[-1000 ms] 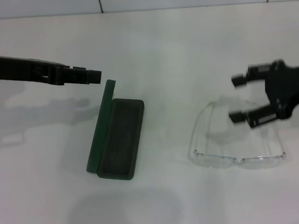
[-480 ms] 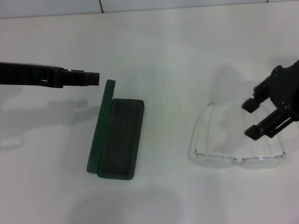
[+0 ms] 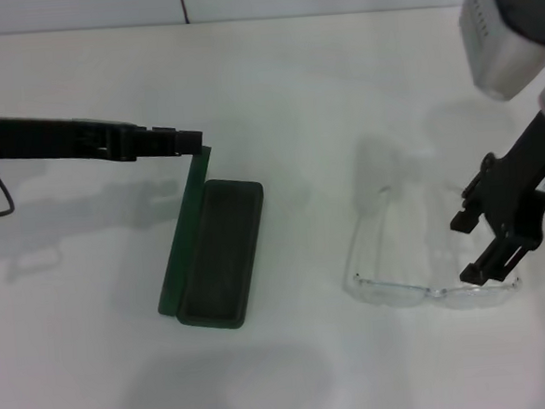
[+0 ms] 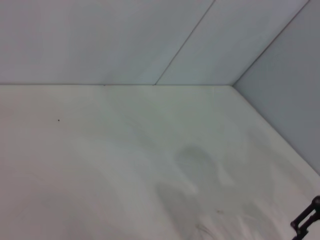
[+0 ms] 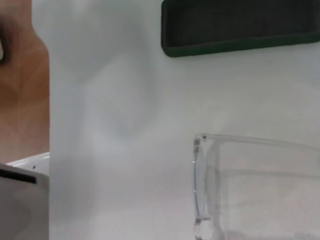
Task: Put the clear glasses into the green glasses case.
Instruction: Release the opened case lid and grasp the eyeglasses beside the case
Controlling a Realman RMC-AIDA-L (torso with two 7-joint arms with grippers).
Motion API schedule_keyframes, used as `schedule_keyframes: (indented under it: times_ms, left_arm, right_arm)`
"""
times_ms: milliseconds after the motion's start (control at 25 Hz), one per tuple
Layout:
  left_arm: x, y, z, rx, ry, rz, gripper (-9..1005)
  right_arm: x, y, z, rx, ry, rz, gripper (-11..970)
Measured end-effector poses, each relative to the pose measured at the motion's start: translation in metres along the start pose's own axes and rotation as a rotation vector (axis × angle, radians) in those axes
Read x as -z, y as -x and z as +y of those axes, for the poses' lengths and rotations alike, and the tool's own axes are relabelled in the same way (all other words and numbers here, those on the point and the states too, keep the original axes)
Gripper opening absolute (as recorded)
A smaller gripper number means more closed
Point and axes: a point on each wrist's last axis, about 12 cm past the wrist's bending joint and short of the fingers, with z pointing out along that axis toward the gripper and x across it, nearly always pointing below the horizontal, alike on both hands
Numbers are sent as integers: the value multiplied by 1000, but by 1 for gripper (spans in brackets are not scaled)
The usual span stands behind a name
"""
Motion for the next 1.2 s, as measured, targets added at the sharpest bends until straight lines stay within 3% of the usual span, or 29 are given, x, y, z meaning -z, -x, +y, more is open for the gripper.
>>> schedule_keyframes:
  times_ms: [240, 920, 1200]
  left_arm:
    - [1, -2, 2, 3, 3, -2, 550]
    - [-2, -7, 5, 12, 1, 14, 553]
    - [-2, -10, 6, 25, -2, 21, 554]
  right_arm:
    - [-21, 10, 3, 67, 20, 18, 641]
    - [-44, 18, 3, 107, 57, 45, 567]
    - [-49, 18, 4, 126, 58, 61, 307]
